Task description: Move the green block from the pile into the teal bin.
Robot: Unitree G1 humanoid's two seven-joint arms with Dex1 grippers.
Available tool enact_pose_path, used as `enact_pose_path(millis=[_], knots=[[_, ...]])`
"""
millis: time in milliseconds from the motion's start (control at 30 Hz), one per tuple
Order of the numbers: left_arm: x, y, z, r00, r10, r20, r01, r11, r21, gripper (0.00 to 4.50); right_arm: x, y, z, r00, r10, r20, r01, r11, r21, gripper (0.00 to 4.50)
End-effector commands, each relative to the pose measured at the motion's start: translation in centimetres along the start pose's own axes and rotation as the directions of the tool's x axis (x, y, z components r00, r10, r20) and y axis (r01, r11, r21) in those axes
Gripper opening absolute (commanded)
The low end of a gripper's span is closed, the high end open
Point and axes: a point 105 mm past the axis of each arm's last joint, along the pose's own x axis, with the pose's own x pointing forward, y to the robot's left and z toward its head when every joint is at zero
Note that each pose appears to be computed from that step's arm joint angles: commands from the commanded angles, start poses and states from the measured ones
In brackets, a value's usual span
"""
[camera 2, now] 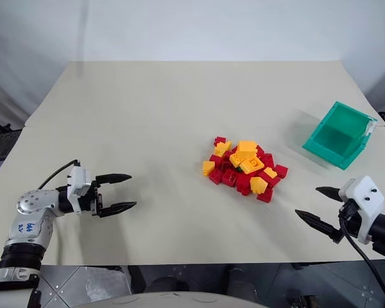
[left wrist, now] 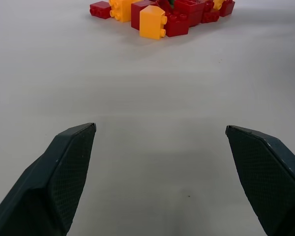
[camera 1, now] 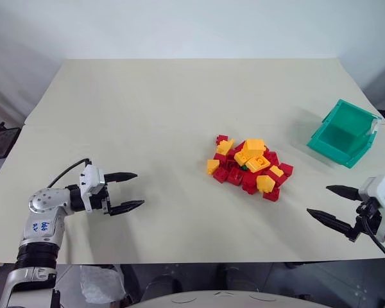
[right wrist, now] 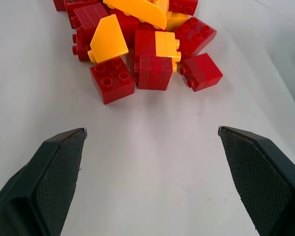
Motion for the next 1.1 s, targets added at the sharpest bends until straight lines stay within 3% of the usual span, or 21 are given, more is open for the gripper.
enact_pose_path(millis=[33,367,733,867,1000,1100], knots=[[0.0,1.1,0.9,1.000,0.029,0.004,-0.029,1.000,-0.004,4.50,-0.5,-0.3,1.5,0.999,-0.020,0.046,0.021,0.999,-0.032,4.49],[1.8,1.5,2.6,0.999,0.016,0.036,-0.015,1.000,-0.022,4.50,0.0,0.3,3.1,0.997,-0.019,0.071,0.023,0.999,-0.049,4.49],[3.7,0.6,4.1,0.994,-0.062,0.088,0.059,0.998,0.032,4.50,1.1,3.5,5.6,0.993,0.066,0.096,-0.057,0.995,-0.086,4.49],[4.4,0.0,5.3,0.985,-0.108,0.138,0.097,0.992,0.080,4.50,2.8,5.3,7.6,0.985,0.081,0.153,-0.068,0.994,-0.091,3.30],[5.0,-0.3,6.6,0.970,-0.137,0.203,0.116,0.987,0.112,4.50,5.7,6.6,8.2,0.988,0.087,0.128,-0.087,0.996,-0.006,1.99],[5.4,-0.7,6.8,0.963,-0.165,0.214,0.141,0.982,0.123,4.50,7.8,8.9,8.3,0.976,0.188,0.111,-0.190,0.982,0.011,0.96]])
